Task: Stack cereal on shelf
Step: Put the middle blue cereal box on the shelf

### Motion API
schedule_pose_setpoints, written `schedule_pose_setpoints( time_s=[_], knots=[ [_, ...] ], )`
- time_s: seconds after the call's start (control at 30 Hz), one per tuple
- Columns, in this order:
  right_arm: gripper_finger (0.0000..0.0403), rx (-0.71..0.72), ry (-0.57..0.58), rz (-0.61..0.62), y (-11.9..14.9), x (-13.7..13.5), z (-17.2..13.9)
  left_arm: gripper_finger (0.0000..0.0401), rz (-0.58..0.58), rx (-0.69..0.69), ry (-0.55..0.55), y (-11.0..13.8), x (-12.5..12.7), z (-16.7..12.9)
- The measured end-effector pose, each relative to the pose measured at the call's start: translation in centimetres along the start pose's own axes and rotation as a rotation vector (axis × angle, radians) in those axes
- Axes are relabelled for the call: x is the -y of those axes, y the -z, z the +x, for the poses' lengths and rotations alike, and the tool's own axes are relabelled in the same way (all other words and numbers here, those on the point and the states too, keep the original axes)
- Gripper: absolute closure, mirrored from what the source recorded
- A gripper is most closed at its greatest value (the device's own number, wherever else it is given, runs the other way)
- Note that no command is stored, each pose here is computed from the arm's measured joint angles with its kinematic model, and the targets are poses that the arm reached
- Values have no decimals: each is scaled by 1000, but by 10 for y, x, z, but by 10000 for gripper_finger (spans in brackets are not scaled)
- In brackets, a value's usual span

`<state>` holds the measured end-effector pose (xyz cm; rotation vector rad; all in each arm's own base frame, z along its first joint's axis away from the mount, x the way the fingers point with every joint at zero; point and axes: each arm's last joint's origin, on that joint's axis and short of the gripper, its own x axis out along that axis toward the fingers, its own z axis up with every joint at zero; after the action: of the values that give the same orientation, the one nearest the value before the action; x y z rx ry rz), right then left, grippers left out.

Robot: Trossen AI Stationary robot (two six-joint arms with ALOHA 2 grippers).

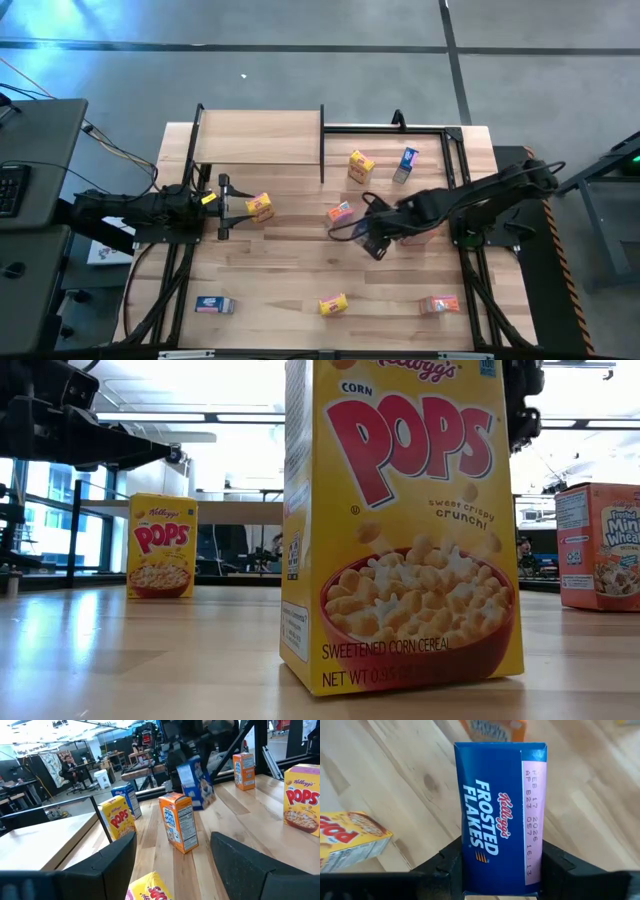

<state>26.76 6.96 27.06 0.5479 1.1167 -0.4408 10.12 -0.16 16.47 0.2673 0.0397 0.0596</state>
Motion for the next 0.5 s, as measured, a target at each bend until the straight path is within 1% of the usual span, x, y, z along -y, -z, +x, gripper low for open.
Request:
schedule_pose_setpoints(
  time_s=[0.13, 0.33, 0.5],
  knots=[
    [243, 58, 0, 11, 0, 10, -20, 155, 0, 0, 0, 0, 0, 0],
    [244, 166, -7, 4, -9, 28, -42, 155, 0, 0, 0, 0, 0, 0],
    [244, 285, 0, -61, -22, 42, -56, 155, 0, 0, 0, 0, 0, 0]
  ],
)
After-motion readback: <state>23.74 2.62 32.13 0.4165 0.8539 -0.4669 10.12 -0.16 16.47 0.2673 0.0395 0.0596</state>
